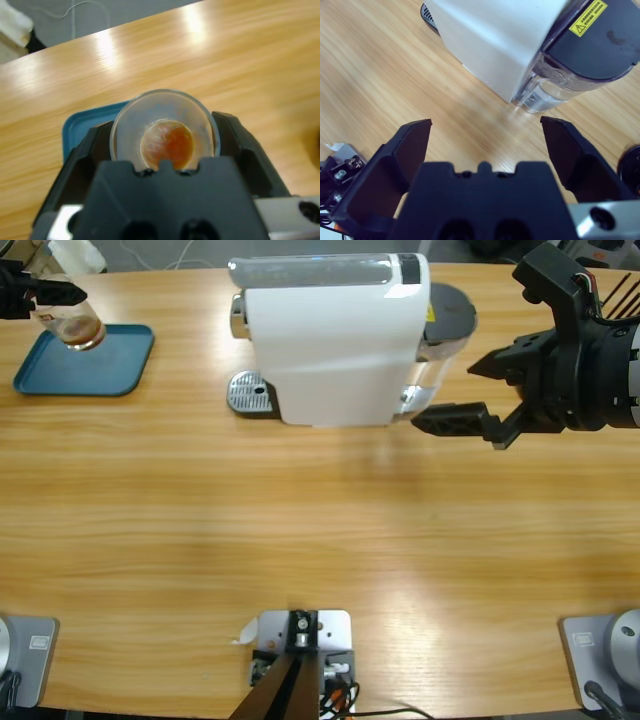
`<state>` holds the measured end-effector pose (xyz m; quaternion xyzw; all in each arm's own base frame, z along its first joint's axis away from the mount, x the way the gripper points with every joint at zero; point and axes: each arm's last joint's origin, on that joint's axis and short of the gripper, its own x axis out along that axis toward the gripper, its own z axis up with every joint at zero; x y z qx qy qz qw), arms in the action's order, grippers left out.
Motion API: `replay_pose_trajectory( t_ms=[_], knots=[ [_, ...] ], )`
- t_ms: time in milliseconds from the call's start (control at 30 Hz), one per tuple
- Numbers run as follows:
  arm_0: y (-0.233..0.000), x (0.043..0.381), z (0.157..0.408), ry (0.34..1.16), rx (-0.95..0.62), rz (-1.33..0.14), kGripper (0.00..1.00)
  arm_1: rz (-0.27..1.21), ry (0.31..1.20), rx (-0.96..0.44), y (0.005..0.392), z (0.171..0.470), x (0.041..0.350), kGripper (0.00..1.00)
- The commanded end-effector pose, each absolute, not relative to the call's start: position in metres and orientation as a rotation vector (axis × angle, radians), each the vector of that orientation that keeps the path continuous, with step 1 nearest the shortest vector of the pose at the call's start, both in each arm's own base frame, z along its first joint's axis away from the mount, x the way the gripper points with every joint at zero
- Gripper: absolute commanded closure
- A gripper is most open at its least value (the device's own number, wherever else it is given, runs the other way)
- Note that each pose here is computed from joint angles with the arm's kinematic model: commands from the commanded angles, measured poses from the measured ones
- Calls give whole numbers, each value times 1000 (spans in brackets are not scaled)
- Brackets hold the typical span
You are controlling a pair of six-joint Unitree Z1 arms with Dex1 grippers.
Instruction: Pour coffee
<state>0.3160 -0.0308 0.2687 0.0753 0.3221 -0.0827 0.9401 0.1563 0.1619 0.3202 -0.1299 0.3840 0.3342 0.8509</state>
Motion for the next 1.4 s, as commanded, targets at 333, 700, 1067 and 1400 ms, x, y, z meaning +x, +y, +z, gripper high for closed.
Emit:
replay_pose_trajectory(
  t_ms=[333, 700, 1067, 1400],
  knots=[
    [-12, 343, 185, 873, 120, -9, 1000, 700, 861, -334, 167, 308, 161, 23],
    [-4, 323, 197, 852, 53, 55, 9, 699, 840, -327, 162, 315, 157, 23],
    [-13, 255, 309, 516, 29, -2, 13, 703, 785, -308, 145, 330, 138, 23],
    [-88, 124, 317, 620, 0, -718, 4, 710, 772, -294, 132, 328, 122, 23]
  ],
)
